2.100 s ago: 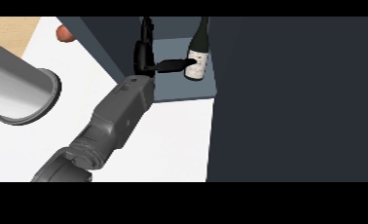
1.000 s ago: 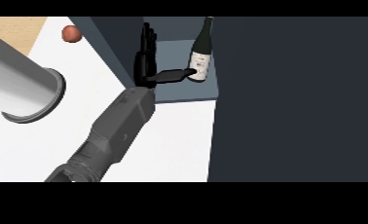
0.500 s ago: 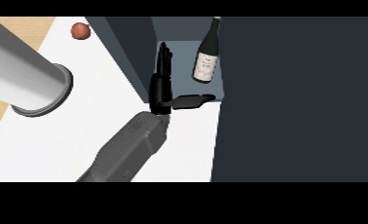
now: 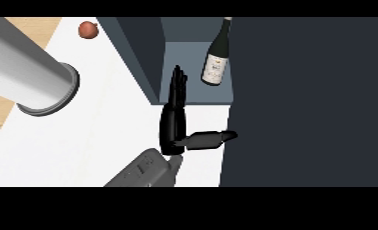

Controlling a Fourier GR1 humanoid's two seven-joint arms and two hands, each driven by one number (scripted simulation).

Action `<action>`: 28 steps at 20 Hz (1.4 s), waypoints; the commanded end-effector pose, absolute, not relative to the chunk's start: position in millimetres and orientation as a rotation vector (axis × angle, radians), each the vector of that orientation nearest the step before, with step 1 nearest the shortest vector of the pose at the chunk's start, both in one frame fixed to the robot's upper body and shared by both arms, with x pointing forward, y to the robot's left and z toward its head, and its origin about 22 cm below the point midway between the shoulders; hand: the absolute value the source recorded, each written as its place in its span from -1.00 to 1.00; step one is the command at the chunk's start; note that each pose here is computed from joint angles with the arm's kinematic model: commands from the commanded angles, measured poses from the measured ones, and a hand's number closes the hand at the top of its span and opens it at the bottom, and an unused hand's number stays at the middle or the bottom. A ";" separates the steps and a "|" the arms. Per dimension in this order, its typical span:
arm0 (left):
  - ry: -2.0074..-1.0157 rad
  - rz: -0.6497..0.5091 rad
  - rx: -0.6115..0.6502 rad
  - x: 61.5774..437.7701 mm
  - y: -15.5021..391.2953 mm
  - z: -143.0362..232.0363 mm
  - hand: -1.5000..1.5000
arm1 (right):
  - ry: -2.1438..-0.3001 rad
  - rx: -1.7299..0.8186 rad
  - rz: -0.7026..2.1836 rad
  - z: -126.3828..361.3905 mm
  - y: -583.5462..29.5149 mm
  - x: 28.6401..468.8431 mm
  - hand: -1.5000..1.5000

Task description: Pick up the wine, place it into the cabinet and close the cabinet

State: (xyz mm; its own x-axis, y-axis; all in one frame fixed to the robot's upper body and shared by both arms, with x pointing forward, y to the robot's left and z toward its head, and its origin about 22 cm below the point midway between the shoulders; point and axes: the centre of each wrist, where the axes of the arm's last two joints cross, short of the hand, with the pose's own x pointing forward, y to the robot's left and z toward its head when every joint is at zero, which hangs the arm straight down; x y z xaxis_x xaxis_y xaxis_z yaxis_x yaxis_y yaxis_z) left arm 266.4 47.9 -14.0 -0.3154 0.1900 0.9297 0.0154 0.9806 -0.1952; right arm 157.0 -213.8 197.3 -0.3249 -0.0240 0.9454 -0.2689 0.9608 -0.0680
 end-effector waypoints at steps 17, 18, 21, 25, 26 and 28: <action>-1.917 0.209 -0.204 155.9 103.7 32.5 -1.00 | -1.868 0.338 0.315 201.5 -224.8 147.6 -1.00; -1.929 0.188 -0.235 153.6 112.6 39.4 -1.00 | -1.849 0.351 0.314 196.0 -220.6 132.5 -1.00; -1.912 0.160 -0.241 138.2 126.4 21.3 -1.00 | -1.799 0.344 0.418 202.1 -219.0 135.9 1.00; -1.910 0.132 -0.282 128.9 153.0 54.0 -1.00 | -1.814 0.323 0.473 194.5 -223.1 132.6 1.00; -1.907 0.142 -0.271 120.0 148.5 41.9 -1.00 | -1.813 0.321 0.445 192.1 -223.6 129.3 1.00; -1.905 0.146 -0.274 134.4 165.7 35.8 -1.00 | -1.833 0.347 0.496 195.9 -226.2 127.9 1.00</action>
